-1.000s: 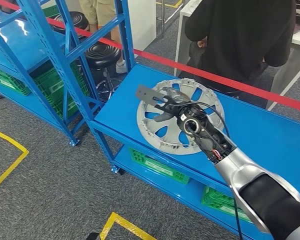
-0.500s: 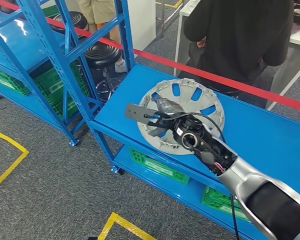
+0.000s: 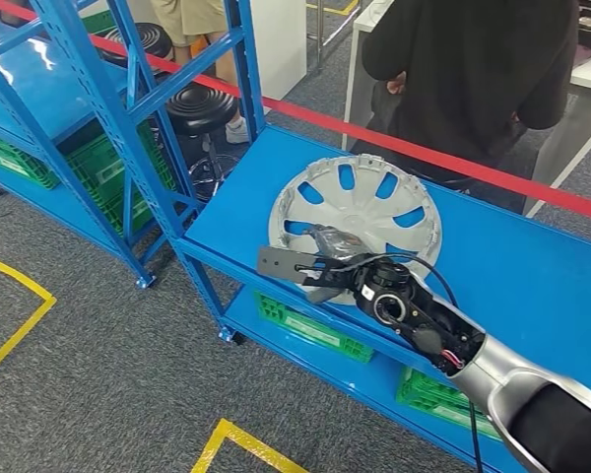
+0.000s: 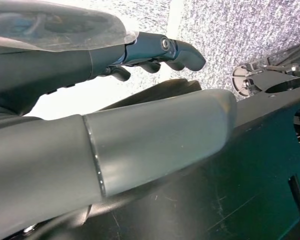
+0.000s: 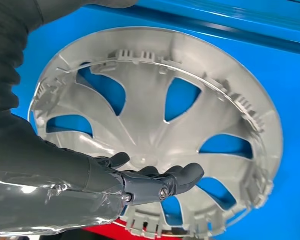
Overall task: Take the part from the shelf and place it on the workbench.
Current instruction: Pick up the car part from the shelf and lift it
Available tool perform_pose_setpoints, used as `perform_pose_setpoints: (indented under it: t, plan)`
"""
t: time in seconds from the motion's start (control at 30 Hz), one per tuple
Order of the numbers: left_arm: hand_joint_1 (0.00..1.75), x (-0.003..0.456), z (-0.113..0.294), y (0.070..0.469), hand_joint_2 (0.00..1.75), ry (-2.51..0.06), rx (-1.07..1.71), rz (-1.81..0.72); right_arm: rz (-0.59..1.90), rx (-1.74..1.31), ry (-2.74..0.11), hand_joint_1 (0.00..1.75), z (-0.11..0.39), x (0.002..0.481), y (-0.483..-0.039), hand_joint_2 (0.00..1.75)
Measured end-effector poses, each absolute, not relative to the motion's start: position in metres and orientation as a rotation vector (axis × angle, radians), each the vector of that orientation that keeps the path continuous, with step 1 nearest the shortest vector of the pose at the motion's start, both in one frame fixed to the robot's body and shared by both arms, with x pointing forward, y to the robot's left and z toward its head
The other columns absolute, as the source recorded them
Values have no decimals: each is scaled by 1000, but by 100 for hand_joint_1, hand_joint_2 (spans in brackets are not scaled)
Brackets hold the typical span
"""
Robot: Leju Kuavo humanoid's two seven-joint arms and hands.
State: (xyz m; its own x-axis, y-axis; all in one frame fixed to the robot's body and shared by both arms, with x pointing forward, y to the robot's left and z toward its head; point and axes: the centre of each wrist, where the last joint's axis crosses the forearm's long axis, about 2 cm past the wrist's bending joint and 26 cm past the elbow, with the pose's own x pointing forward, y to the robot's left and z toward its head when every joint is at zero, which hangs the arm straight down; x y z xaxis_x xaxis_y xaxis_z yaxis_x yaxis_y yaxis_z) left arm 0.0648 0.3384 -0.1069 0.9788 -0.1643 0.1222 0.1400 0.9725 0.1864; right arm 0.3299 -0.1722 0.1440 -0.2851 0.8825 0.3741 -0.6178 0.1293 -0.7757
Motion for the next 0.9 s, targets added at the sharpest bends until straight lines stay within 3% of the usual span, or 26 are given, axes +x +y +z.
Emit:
perform_pose_setpoints:
  t: [0.9]
  plan:
    - [0, 64, -107, 341, 0, -138, 172, -167, 1488, -405, -1032, 0, 110, 316, -199, 175]
